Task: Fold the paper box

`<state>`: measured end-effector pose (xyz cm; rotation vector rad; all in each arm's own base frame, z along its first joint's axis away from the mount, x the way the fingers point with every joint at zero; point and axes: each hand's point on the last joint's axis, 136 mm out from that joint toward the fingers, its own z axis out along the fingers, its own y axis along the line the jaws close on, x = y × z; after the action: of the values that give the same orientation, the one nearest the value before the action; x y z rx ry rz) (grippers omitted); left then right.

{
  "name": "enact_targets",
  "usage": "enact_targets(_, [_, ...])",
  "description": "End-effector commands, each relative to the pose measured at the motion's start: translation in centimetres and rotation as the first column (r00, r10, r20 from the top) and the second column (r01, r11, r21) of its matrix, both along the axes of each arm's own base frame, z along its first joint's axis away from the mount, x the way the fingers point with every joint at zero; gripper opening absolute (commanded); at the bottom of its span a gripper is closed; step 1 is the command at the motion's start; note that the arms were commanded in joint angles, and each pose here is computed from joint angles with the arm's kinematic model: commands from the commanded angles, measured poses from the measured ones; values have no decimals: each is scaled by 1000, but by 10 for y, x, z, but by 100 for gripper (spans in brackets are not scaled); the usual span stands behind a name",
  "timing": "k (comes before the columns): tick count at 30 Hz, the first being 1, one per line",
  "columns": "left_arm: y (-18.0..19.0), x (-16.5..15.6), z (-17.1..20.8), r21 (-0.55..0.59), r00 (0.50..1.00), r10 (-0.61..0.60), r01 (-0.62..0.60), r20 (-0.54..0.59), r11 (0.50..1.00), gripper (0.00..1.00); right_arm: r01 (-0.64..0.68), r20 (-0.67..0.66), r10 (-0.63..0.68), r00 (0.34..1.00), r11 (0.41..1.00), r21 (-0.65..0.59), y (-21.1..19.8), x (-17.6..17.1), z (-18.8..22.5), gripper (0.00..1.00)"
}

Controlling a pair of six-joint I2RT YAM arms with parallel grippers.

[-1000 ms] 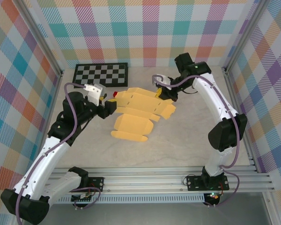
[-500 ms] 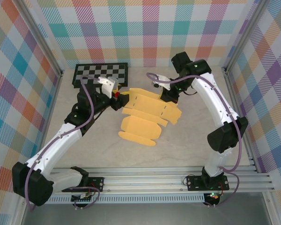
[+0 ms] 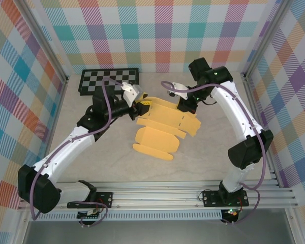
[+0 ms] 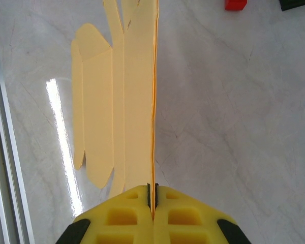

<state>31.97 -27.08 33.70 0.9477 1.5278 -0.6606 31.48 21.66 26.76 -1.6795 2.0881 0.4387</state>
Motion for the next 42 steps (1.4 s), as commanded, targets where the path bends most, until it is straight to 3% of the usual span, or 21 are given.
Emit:
enact_targets(1, [-6, 1, -3, 46, 1000, -10, 9, 11, 999, 41, 5, 14, -5, 1000, 1000, 19, 0, -5, 9, 0])
enact_targets(5, [-8, 8, -13, 84, 1000, 21, -20, -15, 996, 38, 17, 22, -17, 1000, 1000, 22, 0, -3, 10, 0])
enact_targets(10, [-19, 12, -19, 77, 995, 78, -73, -64, 994, 24, 72, 56, -73, 996, 997, 14, -2, 8, 10, 0])
enact_targets(17, [-23, 24, -42, 3, 941, 202, -209, -271, 978, 9, 109, 157, -103, 982, 994, -27, -7, 24, -3, 0])
enact_targets(24, [-16, 28, -86, 15, 884, 272, -288, -379, 958, 8, 50, 315, -47, 948, 999, -2, -5, 34, -28, 0])
enact_targets(29, [-19, 21, -102, -60, 846, 233, -296, -480, 953, 8, 27, 444, -15, 896, 999, -22, -6, 43, -55, 0])
enact_targets(32, [-25, 16, -120, -87, 806, 197, -293, -558, 952, 8, 44, 434, -26, 901, 998, -32, -7, 46, -70, 0])
enact_targets(38, [13, 14, -122, 1, 790, 334, -389, -514, 921, 8, 66, 418, -5, 908, 989, -131, -17, 52, -102, 0])
enact_targets(40, [23, 15, -126, 16, 762, 350, -409, -545, 913, 8, 66, 435, 5, 900, 987, -149, -18, 55, -106, 0])
enact_targets(42, [29, 16, -132, 29, 701, 358, -434, -617, 901, 8, 63, 439, 18, 898, 983, -170, -19, 56, -109, 0])
